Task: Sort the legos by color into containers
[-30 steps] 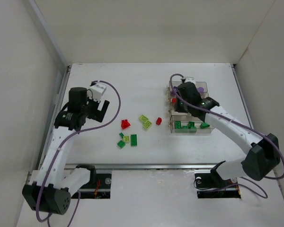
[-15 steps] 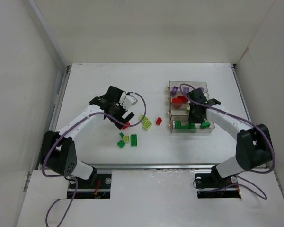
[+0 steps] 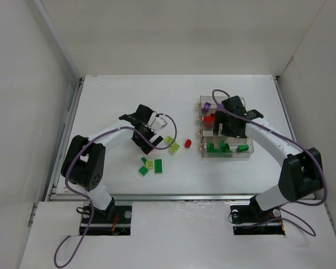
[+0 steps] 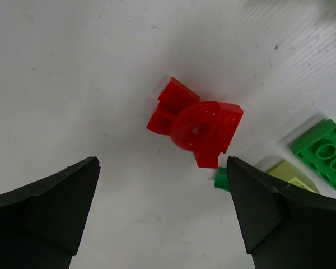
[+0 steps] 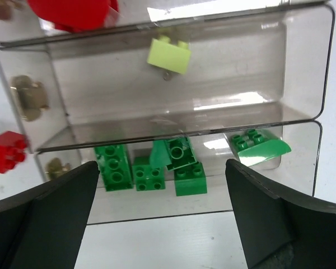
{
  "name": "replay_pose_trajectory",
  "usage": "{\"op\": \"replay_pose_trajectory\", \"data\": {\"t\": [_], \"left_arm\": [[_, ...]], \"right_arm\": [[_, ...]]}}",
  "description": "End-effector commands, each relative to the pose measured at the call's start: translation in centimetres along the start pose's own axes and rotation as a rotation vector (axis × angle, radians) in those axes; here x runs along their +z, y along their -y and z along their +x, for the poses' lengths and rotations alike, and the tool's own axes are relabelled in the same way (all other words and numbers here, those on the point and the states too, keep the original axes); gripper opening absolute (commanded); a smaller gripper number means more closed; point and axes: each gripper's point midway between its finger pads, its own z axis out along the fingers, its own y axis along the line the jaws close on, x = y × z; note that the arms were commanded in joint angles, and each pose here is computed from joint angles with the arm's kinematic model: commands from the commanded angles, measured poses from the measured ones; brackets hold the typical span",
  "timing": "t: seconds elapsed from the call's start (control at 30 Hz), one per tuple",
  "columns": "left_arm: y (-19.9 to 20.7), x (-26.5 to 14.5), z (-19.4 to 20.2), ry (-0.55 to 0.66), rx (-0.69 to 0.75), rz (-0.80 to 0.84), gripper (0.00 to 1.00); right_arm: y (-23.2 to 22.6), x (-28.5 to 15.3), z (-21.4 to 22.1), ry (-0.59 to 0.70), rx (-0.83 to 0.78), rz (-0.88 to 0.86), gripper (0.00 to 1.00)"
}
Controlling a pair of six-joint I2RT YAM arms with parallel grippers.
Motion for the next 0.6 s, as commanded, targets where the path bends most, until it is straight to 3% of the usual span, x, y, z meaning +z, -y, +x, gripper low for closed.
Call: {"op": "replay_pose_trajectory", "data": {"t": [0.0,0.2,0.33,0.4,0.57], "left_arm": [[0.2,0.3,-1.9,0.045,0.004,0.014,0.95],[0.6,1.0,-2.3,0.034,0.003,0.033,0.89],[1.2,1.8,-1.7,0.029,0.003,0.056,0.79],[1.7,2.4,-1.4,0.007,0.011,0.069,0.69],[1.8,3.3,-1.3,-0.009,-0.001,0.076,0.58]], "right_arm": [[-0.7,-2.5,-2.2,0.075,-0.028,-0.019,1.00],[-1.1,-2.8,-2.6,0.079,-0.054,-0.025,1.00],[-1.1,-2.6,-2.5,0.079,-0.055,-0.025,1.00],[-1.2,-2.6,-2.7,0.088,-0.061,-0.029,1.00],[-1.2,-2.4,-2.2,0.082,-0.062,-0.037,1.00]]}}
